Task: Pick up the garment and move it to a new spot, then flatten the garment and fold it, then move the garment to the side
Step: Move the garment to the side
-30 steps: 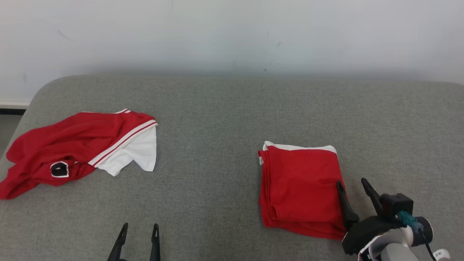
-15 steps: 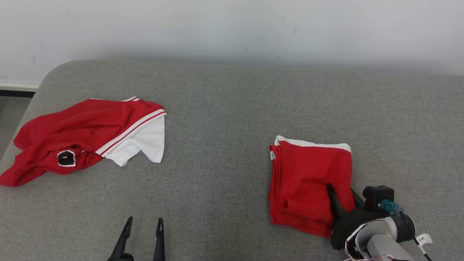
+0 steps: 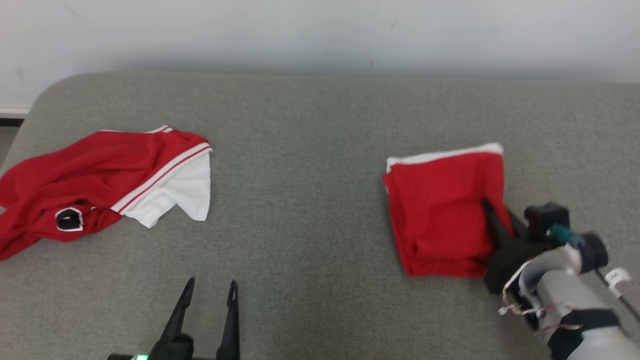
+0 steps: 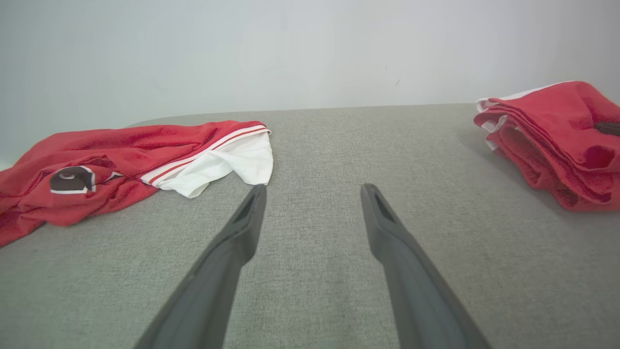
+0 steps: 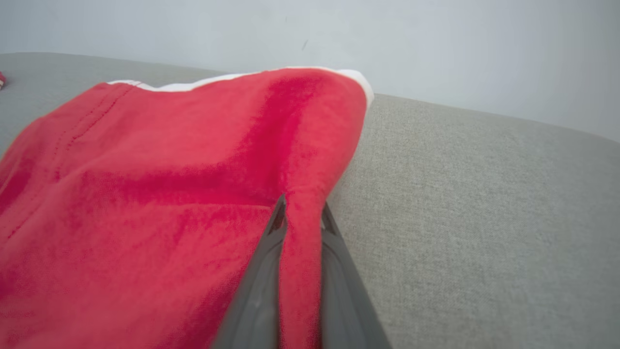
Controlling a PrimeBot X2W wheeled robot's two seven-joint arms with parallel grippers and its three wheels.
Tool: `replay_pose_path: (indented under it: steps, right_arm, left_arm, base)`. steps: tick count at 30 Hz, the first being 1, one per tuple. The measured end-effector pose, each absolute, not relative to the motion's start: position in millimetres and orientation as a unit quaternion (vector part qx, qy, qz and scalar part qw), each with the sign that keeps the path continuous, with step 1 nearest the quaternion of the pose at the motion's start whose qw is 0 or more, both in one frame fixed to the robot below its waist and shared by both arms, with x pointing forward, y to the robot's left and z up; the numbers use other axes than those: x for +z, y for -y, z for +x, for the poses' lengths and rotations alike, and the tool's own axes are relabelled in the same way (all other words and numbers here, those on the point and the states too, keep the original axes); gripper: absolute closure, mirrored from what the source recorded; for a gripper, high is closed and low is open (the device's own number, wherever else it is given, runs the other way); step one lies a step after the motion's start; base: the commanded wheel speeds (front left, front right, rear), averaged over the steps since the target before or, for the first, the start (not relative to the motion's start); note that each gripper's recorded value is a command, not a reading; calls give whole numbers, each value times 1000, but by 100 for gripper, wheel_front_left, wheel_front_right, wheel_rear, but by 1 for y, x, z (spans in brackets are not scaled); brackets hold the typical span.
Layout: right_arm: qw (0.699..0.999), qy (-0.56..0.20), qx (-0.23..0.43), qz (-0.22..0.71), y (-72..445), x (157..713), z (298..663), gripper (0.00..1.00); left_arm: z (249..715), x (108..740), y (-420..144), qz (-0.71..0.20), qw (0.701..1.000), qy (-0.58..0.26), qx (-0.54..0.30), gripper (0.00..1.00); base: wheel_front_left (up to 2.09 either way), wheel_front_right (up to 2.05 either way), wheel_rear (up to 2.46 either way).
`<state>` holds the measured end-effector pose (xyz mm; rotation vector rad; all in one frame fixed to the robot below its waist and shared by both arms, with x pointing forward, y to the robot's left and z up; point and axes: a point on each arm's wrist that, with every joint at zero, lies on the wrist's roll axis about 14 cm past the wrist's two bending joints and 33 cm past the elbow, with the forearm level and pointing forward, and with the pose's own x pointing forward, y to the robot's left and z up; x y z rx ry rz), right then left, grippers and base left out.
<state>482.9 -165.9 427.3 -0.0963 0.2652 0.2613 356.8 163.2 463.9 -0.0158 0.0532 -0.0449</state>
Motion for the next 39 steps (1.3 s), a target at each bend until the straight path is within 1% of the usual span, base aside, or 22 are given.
replay_pose_path:
  steps: [8, 14, 22, 25, 31, 39]
  right_arm:
    - [973, -127, 121, -148, 217, 440, 521, 100]
    - [964, -136, 108, -202, 254, 441, 539, 100]
    - [950, -156, 67, -261, 317, 448, 541, 100]
    - [945, -153, 56, -283, 334, 459, 548, 100]
    - [930, -170, 28, -324, 374, 467, 551, 100]
    - [914, -186, -8, -361, 414, 478, 560, 100]
  left_arm:
    - [391, 471, -129, -10, 997, -7, -79, 0]
    - [412, 465, -111, -7, 994, -6, -106, 0]
    - [434, 455, -84, -3, 988, -3, -154, 0]
    - [442, 450, -77, -3, 986, -2, -167, 0]
    - [453, 440, -62, -7, 982, -1, -190, 0]
    - [468, 442, -40, -12, 973, 28, -227, 0]
  base:
    - [0, 0, 0]
    - [0, 0, 0]
    - [0, 0, 0]
    - [0, 0, 0]
    - [0, 0, 0]
    - [0, 0, 0]
